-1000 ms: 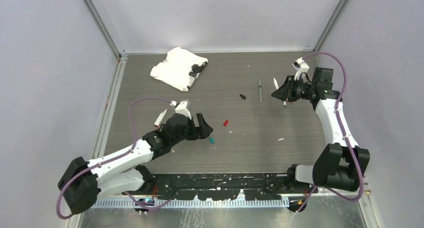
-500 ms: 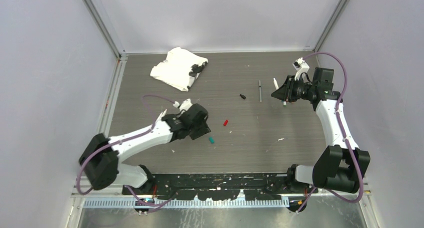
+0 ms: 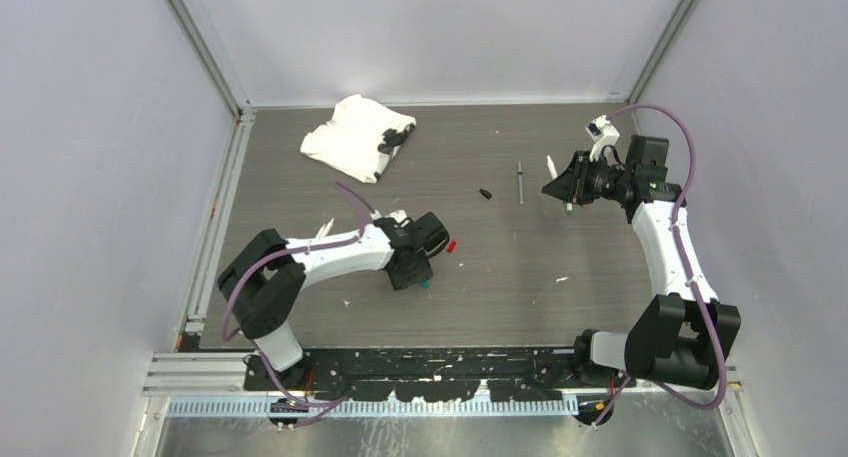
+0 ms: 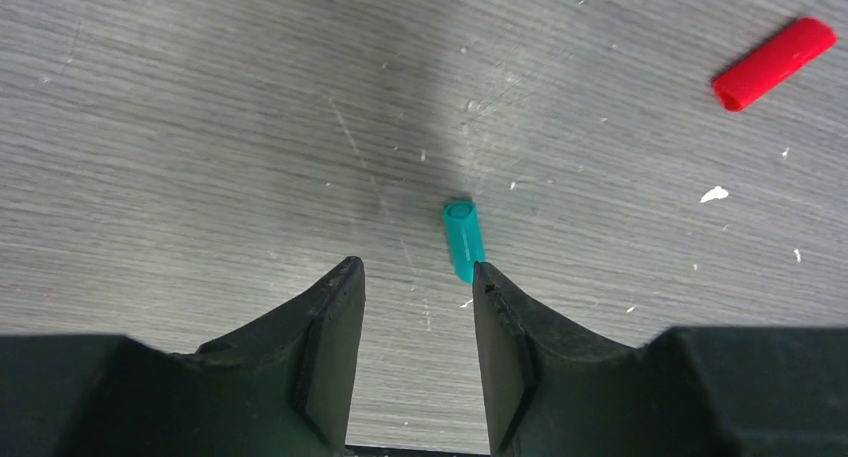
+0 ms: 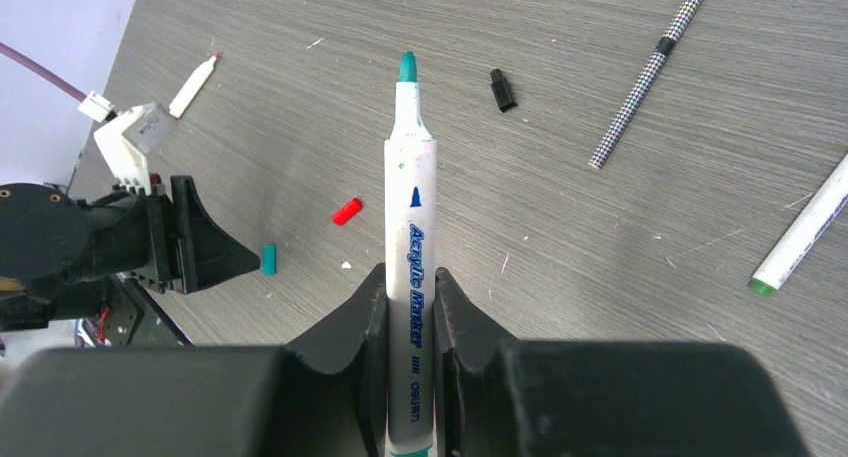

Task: Insert the pens into the pen caps
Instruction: Insert the pen cap onto the pen.

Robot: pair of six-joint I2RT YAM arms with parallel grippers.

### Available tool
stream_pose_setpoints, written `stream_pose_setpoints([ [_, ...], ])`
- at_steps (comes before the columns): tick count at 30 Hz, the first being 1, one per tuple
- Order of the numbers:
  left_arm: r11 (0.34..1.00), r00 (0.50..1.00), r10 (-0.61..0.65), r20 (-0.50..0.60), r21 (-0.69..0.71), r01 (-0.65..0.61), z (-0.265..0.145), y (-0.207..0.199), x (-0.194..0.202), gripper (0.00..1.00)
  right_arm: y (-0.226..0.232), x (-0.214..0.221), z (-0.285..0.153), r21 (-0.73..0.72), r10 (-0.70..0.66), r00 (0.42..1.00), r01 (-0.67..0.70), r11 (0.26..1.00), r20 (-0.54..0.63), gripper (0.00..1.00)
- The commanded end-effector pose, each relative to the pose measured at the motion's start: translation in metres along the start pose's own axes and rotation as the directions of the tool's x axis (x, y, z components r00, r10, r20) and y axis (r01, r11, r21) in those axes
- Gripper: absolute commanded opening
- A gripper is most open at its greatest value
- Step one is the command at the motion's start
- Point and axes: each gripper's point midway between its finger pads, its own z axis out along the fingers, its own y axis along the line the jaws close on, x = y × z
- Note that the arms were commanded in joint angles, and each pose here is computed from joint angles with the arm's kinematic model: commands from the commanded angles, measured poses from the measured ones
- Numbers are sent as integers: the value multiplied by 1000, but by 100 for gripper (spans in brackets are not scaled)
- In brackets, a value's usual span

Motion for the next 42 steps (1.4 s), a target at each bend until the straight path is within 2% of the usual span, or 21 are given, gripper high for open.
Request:
stream_pose_setpoints([
  [1, 1000, 999, -7, 42, -5, 7, -3, -15, -12, 45, 9, -10, -6, -18, -35, 998, 36, 999, 44, 1],
  [6, 1000, 999, 8, 44, -29, -7, 1, -17, -14, 44, 9, -10, -6, -19, -37, 998, 38, 999, 45, 1],
  [12, 995, 999, 34, -2, -89, -34, 9, -15, -7, 35, 10, -10, -6, -21, -37, 998, 38, 999, 45, 1],
  [30, 971, 993, 80, -91, -217, -98, 40, -5, 12, 20, 11, -11, -7, -22, -42, 998, 43, 999, 50, 1],
  [36, 985, 994, 70, -83, -150, -82, 46, -8, 16, 3, 12, -11, -7, -28, -39, 998, 41, 999, 50, 1],
  [42, 994, 994, 112, 11, -12, -112, 22, -30, -6, 1, 18, -9, -7, -65, -47, 997, 51, 997, 55, 1],
])
